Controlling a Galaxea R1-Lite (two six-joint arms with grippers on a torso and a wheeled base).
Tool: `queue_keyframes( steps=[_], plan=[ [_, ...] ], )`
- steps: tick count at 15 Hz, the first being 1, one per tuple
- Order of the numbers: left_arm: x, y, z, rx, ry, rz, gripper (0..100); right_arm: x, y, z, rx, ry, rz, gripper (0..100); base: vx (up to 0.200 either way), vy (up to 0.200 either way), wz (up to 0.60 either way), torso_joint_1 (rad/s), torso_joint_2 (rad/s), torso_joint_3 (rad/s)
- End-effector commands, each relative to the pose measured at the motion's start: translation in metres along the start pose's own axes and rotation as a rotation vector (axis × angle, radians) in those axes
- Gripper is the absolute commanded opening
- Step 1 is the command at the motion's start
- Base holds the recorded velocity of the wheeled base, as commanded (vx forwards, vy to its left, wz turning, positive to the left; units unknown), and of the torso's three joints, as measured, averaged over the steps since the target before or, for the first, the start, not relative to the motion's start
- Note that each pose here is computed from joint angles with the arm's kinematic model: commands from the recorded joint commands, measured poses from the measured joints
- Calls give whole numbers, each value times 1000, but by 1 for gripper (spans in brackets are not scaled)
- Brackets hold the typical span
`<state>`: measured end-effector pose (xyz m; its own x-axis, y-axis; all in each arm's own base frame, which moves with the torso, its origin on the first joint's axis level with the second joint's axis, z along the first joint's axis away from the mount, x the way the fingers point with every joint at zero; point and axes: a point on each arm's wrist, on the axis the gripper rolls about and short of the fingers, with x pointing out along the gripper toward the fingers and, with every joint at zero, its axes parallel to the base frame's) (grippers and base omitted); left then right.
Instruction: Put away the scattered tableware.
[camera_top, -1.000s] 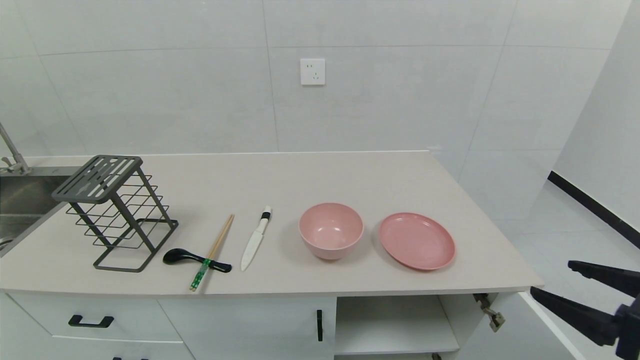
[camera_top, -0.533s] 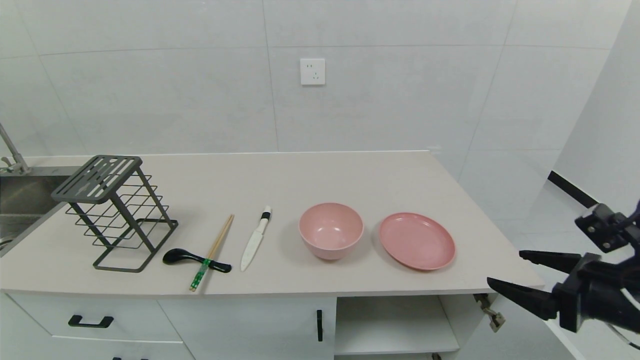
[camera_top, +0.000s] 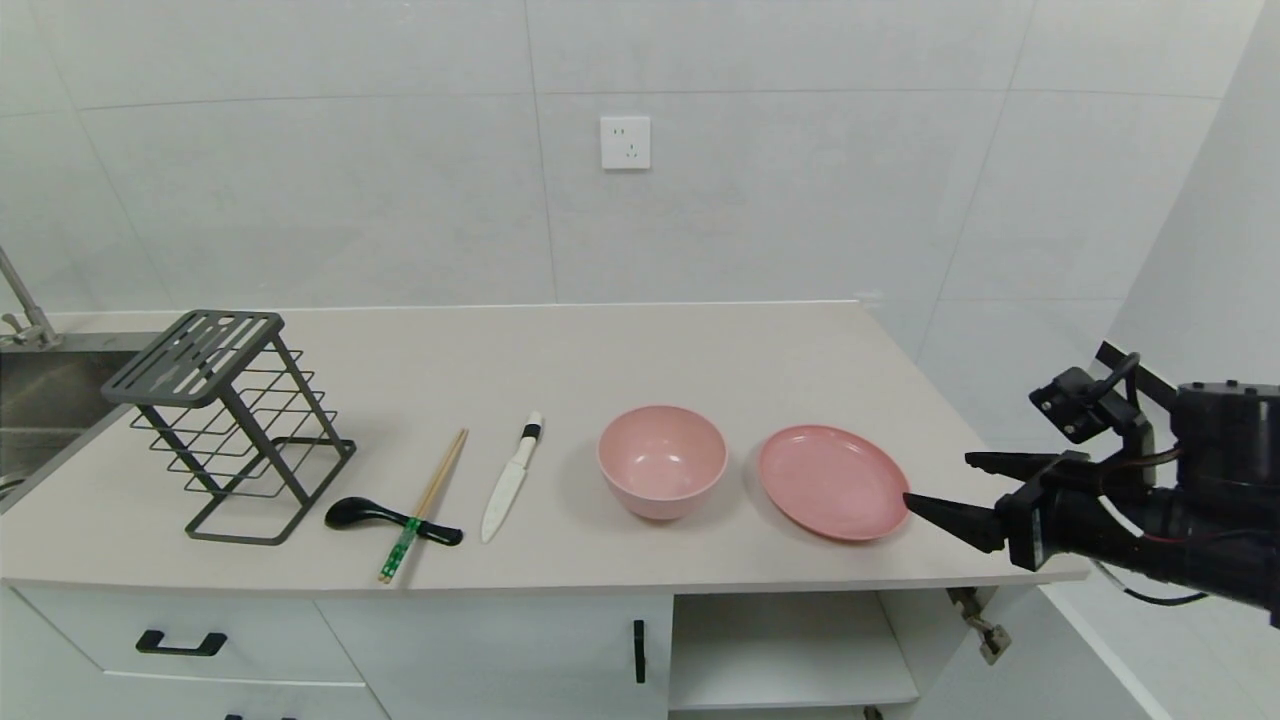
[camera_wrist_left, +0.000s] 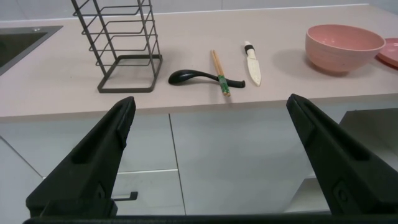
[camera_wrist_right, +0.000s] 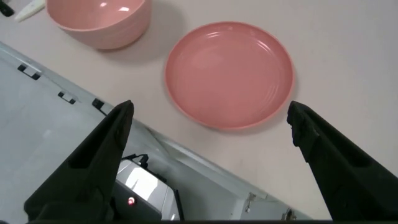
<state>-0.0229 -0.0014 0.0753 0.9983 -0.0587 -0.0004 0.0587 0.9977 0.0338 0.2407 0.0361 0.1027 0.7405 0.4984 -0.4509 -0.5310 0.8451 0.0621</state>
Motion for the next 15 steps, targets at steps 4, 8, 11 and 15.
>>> queue_keyframes(
  steps=[4,8,11,15],
  plan=[
    [0,0,0,0,1,0,100,29,-11,-12,14,44,5,100,0,0,0,0,0,0],
    [0,0,0,1,1,2,100,48,-22,-5,17,38,-39,100,0,0,0,0,0,0],
    [0,0,0,1,1,3,100,71,-32,-10,61,68,-59,100,0,0,0,0,0,0],
    [0,0,0,1,1,3,100,100,-45,-25,140,119,-97,100,0,0,0,0,0,0]
  ],
)
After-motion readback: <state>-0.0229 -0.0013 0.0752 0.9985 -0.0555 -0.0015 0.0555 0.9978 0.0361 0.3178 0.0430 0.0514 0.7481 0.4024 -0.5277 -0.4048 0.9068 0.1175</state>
